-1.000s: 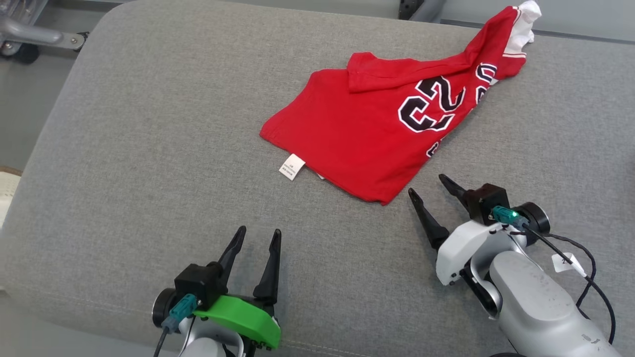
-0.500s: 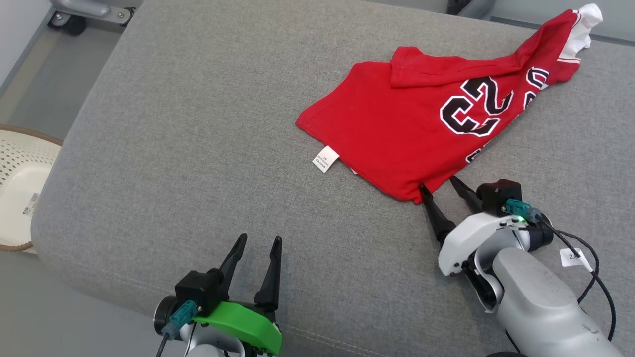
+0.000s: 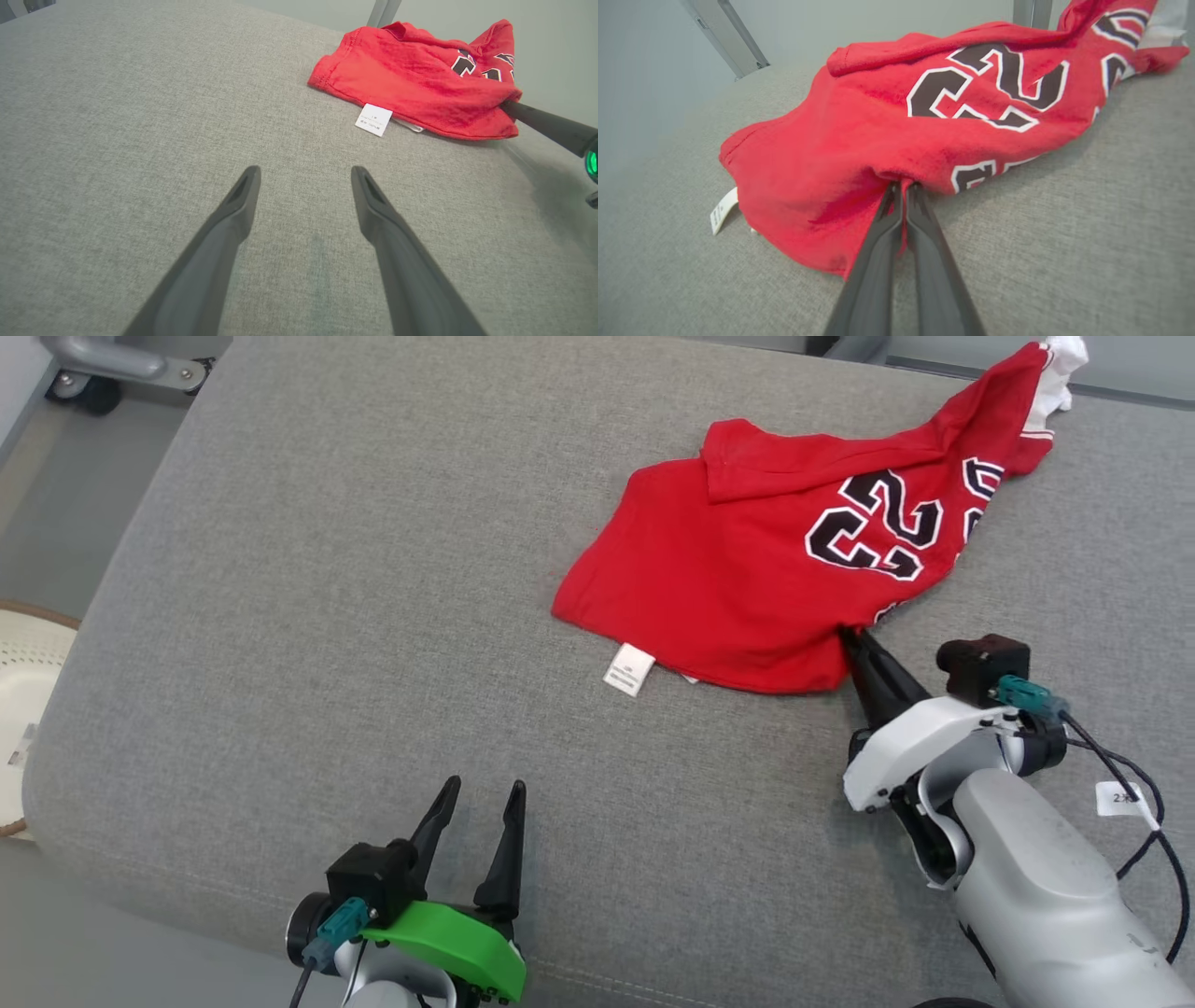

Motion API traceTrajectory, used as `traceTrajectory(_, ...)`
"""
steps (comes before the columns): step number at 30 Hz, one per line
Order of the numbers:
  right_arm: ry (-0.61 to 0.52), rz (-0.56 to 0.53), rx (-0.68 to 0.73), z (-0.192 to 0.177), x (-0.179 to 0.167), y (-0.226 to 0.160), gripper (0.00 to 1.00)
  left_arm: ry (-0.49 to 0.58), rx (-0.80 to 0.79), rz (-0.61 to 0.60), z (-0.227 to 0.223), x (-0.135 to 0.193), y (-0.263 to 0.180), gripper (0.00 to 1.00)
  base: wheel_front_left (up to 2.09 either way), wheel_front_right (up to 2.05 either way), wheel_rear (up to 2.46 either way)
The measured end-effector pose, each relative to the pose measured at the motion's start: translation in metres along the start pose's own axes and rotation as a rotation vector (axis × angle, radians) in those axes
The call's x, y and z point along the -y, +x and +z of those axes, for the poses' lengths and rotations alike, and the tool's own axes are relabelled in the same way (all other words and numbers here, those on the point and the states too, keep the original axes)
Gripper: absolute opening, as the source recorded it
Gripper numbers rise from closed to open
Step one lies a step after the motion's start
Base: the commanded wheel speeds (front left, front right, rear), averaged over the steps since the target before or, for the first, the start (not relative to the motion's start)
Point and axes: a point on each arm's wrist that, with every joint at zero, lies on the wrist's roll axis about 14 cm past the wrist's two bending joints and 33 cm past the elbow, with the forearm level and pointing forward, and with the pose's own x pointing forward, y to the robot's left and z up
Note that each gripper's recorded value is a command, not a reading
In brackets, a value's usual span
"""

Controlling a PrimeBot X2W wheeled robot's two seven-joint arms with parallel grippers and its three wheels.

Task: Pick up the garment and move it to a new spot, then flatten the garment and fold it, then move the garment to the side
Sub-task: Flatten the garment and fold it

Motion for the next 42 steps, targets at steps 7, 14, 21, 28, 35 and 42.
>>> traceTrajectory(7,-0.053,-0.047,0.194,0.063,0.024,-0.027,0.00,0.006,0.010,-0.071,0.003,0.019,0.005,1.00,0.00,0.00,0.00)
traceTrajectory(14,-0.209,0.048,0.274,0.103,0.004,-0.028,0.00,-0.015,0.001,-0.115,0.000,0.033,0.004,1.00,0.00,0.00,0.00)
traceTrajectory(21,-0.335,0.246,0.236,0.112,-0.067,0.021,0.00,-0.030,-0.010,-0.076,-0.004,0.024,-0.008,1.00,0.00,0.00,0.00)
traceTrajectory(28,-0.314,0.357,0.095,0.064,-0.120,0.053,1.00,-0.044,-0.014,0.023,-0.007,-0.002,-0.025,1.00,0.00,0.00,0.00)
traceTrajectory(35,-0.243,0.370,0.155,0.075,-0.125,0.049,1.00,-0.049,-0.009,0.058,-0.007,-0.011,-0.026,1.00,0.00,0.00,0.00)
traceTrajectory(42,-0.215,0.212,0.142,0.066,-0.055,0.016,1.00,-0.028,-0.018,-0.022,-0.007,0.008,-0.009,1.00,0.00,0.00,0.00)
